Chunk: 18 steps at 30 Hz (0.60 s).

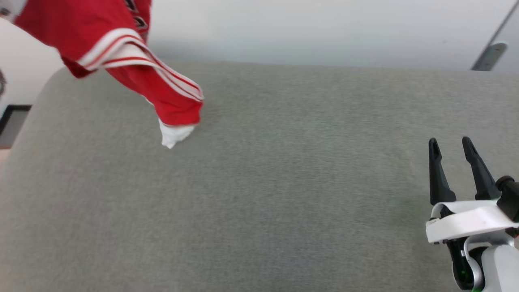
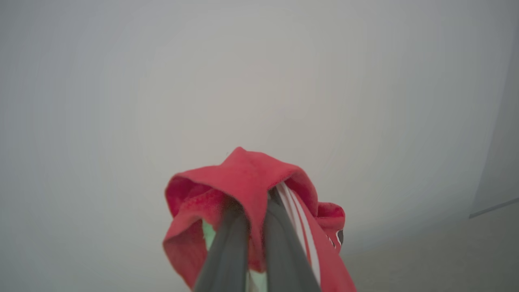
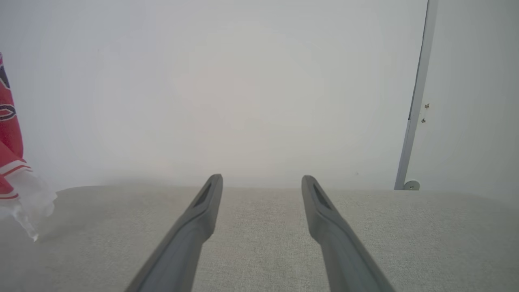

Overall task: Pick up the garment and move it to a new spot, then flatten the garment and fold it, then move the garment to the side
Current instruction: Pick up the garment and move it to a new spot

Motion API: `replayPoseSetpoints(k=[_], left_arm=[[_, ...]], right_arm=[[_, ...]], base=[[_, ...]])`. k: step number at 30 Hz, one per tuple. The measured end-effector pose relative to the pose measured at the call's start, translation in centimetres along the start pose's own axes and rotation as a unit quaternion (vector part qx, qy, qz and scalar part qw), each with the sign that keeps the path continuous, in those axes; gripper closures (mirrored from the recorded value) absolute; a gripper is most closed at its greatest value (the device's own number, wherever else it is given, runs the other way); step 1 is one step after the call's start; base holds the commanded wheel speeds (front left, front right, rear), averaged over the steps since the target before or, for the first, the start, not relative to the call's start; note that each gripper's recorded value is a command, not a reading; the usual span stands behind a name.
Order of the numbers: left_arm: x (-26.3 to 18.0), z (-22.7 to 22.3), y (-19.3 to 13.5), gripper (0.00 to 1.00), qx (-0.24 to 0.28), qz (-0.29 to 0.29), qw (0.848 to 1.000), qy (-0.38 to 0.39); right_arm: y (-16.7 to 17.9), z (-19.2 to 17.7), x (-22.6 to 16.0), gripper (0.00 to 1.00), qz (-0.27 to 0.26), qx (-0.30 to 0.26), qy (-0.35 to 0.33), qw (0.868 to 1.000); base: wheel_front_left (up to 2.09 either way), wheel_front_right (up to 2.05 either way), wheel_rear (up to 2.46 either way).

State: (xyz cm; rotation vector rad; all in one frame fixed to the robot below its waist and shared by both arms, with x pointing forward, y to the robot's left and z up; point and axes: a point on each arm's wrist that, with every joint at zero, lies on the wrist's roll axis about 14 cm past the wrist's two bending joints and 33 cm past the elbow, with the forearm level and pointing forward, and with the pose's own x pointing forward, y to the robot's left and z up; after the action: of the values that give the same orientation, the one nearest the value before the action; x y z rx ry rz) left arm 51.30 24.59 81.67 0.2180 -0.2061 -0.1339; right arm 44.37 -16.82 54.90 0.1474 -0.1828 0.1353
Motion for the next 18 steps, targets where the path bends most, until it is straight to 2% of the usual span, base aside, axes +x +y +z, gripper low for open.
replayPoseSetpoints(k=[9,18], left_arm=[[1.8,1.1,-9.1,1.0,-0.026,-0.109,0.994,-0.008],[2.2,2.1,-19.4,1.0,-0.043,-0.229,0.972,-0.023]], right_arm=[[-4.6,0.7,-3.1,0.0,-0.071,-0.017,0.0,0.997],[-7.4,0.8,-5.6,0.0,-0.122,-0.022,0.001,0.992]], base=[[0.0,0.0,0.0],[0.0,0.0,0.0]])
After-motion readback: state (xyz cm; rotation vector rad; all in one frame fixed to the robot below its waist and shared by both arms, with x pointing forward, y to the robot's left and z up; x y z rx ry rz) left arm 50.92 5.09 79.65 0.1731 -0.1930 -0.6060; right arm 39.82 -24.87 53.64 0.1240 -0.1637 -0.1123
